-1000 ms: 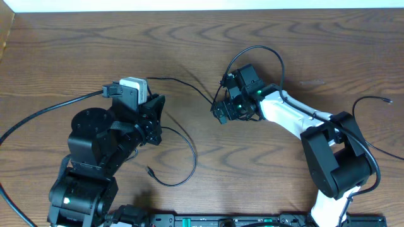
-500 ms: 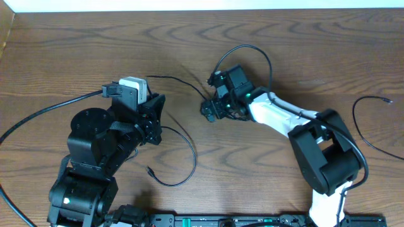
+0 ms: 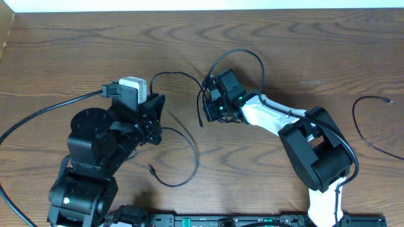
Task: Untangle cables
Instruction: 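Move the right gripper to the black cable loop at center and grasp it, then drag the grasped cable up and right toward the top-right corner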
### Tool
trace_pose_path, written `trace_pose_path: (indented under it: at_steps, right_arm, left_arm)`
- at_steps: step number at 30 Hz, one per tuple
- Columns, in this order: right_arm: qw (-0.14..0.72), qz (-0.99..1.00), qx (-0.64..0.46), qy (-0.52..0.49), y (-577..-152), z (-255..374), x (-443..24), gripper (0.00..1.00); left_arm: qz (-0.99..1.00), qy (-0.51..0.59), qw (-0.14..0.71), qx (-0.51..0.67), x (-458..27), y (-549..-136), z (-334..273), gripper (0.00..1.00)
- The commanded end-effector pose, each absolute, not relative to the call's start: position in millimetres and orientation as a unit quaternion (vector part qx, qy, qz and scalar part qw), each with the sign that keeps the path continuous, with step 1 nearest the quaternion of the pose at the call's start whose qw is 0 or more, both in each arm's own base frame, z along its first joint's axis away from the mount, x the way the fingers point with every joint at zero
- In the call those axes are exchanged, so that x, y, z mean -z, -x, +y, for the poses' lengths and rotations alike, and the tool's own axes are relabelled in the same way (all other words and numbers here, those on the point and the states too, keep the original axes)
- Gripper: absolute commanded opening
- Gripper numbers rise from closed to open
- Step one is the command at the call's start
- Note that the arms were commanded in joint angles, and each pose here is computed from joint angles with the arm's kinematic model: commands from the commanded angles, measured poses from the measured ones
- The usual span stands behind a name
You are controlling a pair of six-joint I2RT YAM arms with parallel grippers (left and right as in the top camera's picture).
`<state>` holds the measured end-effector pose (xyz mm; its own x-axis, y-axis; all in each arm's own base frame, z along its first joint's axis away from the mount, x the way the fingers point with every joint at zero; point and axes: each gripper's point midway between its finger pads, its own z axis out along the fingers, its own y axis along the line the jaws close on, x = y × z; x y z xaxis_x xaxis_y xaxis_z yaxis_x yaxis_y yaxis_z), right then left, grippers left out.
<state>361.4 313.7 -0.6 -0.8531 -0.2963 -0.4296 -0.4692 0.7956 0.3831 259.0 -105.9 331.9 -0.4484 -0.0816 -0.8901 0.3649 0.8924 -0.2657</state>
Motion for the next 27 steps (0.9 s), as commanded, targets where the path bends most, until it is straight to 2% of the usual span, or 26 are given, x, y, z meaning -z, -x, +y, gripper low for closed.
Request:
trace_pose_path:
  at_steps: [1, 7, 14, 16, 19, 23, 24, 27]
  right_arm:
    - [0.107, 0.954, -0.208, 0.188, -332, 292, 51, 0.01]
    - [0.108, 0.953, -0.230, 0.167, -340, 297, 42, 0.01]
    - [0.118, 0.927, -0.324, 0.147, -372, 302, -16, 0.01]
    - [0.129, 0.922, -0.337, 0.141, -382, 297, -34, 0.01]
    - [0.144, 0.921, -0.339, 0.129, -395, 283, -56, 0.01]
    - [0.172, 0.917, -0.335, 0.127, -407, 262, -92, 0.01]
    - [0.180, 0.916, -0.334, 0.127, -409, 256, -102, 0.01]
    - [0.216, 0.912, -0.329, 0.120, -418, 235, -144, 0.01]
  left_arm:
    - [0.810, -0.094, 0.534, 0.224, -348, -255, -108, 0.14]
    - [0.813, -0.093, 0.529, 0.223, -345, -254, -108, 0.14]
    - [0.816, -0.093, 0.525, 0.223, -343, -253, -108, 0.14]
    - [0.816, -0.093, 0.525, 0.223, -343, -253, -108, 0.17]
    - [0.817, -0.093, 0.524, 0.222, -342, -254, -108, 0.28]
    - [0.819, -0.095, 0.521, 0.219, -340, -256, -108, 0.33]
    - [0.820, -0.097, 0.521, 0.217, -339, -256, -108, 0.37]
    - [0.822, -0.098, 0.517, 0.216, -337, -259, -109, 0.39]
